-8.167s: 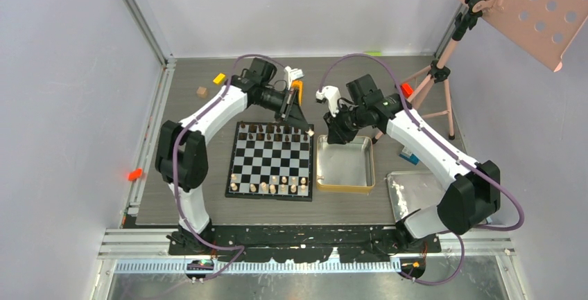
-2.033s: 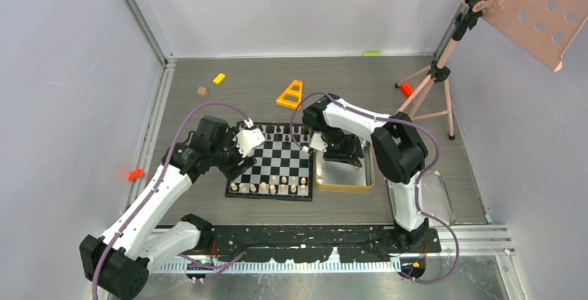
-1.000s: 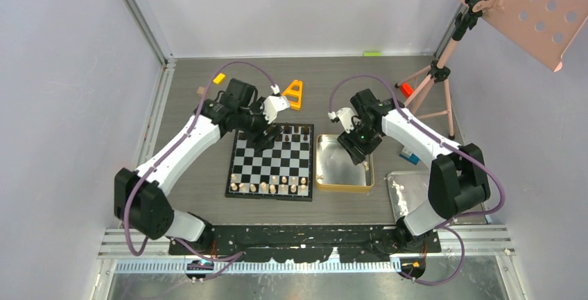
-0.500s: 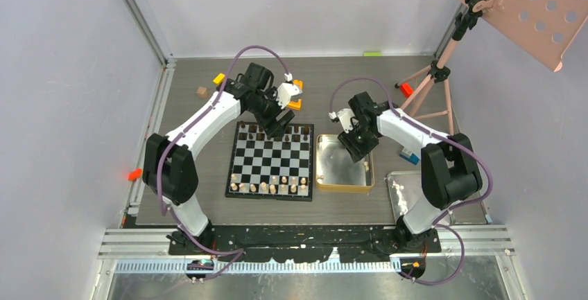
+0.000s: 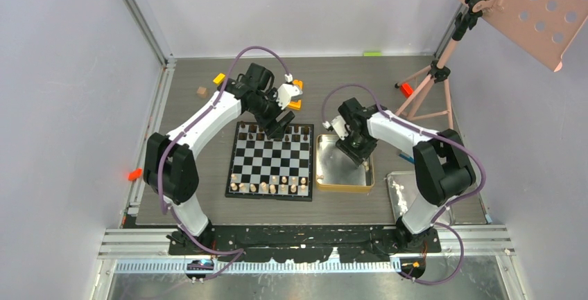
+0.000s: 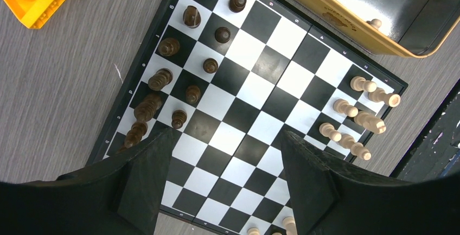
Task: Set up the chess pieces on the board
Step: Pick up the chess piece from the storage box.
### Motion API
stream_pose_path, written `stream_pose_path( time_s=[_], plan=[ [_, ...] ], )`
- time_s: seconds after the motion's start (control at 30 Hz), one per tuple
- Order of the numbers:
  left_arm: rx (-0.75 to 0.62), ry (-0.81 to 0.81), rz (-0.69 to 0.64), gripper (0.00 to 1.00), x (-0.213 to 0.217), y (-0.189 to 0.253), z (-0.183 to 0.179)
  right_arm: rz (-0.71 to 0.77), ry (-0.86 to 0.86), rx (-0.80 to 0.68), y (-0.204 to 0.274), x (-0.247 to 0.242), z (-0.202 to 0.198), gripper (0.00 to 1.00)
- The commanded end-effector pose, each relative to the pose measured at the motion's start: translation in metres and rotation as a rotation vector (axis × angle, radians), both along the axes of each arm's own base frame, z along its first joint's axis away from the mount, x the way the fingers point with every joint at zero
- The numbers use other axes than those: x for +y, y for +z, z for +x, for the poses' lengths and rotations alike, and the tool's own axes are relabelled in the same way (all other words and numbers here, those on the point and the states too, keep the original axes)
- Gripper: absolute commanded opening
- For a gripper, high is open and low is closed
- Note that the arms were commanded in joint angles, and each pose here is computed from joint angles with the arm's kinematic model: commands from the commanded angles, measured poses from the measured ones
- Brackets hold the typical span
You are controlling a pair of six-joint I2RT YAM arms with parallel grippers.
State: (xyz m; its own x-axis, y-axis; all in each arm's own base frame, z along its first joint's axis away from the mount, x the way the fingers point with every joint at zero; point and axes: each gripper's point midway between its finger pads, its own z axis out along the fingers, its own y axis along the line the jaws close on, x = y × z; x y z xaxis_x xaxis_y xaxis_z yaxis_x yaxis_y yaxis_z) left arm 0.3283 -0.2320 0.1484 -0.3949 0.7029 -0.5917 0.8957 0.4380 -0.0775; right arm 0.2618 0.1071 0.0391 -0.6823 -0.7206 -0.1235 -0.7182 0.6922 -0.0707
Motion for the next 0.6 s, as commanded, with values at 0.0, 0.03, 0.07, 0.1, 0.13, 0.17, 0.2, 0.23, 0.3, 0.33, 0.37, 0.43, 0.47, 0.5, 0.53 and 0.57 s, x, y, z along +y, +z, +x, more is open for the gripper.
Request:
stream_pose_path(
  time_s=[0.0,0.03,0.07,0.1,0.13,0.17,0.2,0.23,0.3,0.33,0.37,0.43,0.47,0.5,0.53,0.57],
  plan=[
    [-0.025,-0.016,-0.03,0.75,-0.002,0.013,-0.005,-0.111,0.039,-0.009,-0.001,-0.013,-0.001,0.46],
    [-0.026,-0.016,-0.032,0.75,-0.002,0.014,-0.006,-0.118,0.044,-0.009,-0.002,-0.013,-0.002,0.45],
    [-0.029,-0.017,-0.033,0.76,-0.001,0.014,-0.007,-0.131,0.046,-0.003,-0.003,-0.014,-0.003,0.45],
    [-0.029,-0.02,-0.033,0.76,-0.001,0.014,-0.009,-0.14,0.051,0.007,-0.005,-0.014,-0.004,0.45],
    [-0.029,-0.021,-0.032,0.76,0.0,0.014,-0.009,-0.145,0.053,0.01,-0.005,-0.014,-0.005,0.45],
    [-0.026,-0.022,-0.03,0.76,0.001,0.013,-0.011,-0.153,0.057,0.021,-0.008,-0.014,-0.006,0.45],
    [-0.024,-0.023,-0.03,0.76,0.001,0.012,-0.013,-0.157,0.057,0.026,-0.009,-0.015,-0.007,0.45],
    [-0.023,-0.023,-0.031,0.76,0.002,0.012,-0.014,-0.164,0.06,0.037,-0.012,-0.015,-0.009,0.44],
    [-0.025,-0.024,-0.034,0.76,0.003,0.013,-0.016,-0.171,0.062,0.049,-0.016,-0.015,-0.01,0.44],
    [-0.026,-0.025,-0.034,0.76,0.003,0.013,-0.017,-0.173,0.064,0.05,-0.017,-0.016,-0.01,0.43],
    [-0.027,-0.025,-0.034,0.76,0.004,0.013,-0.018,-0.177,0.065,0.056,-0.019,-0.016,-0.01,0.43],
    [-0.027,-0.024,-0.032,0.77,0.005,0.013,-0.019,-0.177,0.067,0.059,-0.019,-0.015,-0.01,0.42],
    [-0.028,-0.026,-0.032,0.77,0.005,0.013,-0.02,-0.176,0.067,0.06,-0.019,-0.015,-0.01,0.41],
    [-0.029,-0.025,-0.031,0.77,0.006,0.013,-0.02,-0.174,0.069,0.064,-0.019,-0.014,-0.011,0.39],
    [-0.029,-0.024,-0.031,0.77,0.006,0.013,-0.021,-0.172,0.07,0.065,-0.018,-0.013,-0.011,0.37],
    [-0.032,-0.025,-0.032,0.77,0.006,0.013,-0.021,-0.167,0.07,0.068,-0.018,-0.012,-0.011,0.35]
  ],
)
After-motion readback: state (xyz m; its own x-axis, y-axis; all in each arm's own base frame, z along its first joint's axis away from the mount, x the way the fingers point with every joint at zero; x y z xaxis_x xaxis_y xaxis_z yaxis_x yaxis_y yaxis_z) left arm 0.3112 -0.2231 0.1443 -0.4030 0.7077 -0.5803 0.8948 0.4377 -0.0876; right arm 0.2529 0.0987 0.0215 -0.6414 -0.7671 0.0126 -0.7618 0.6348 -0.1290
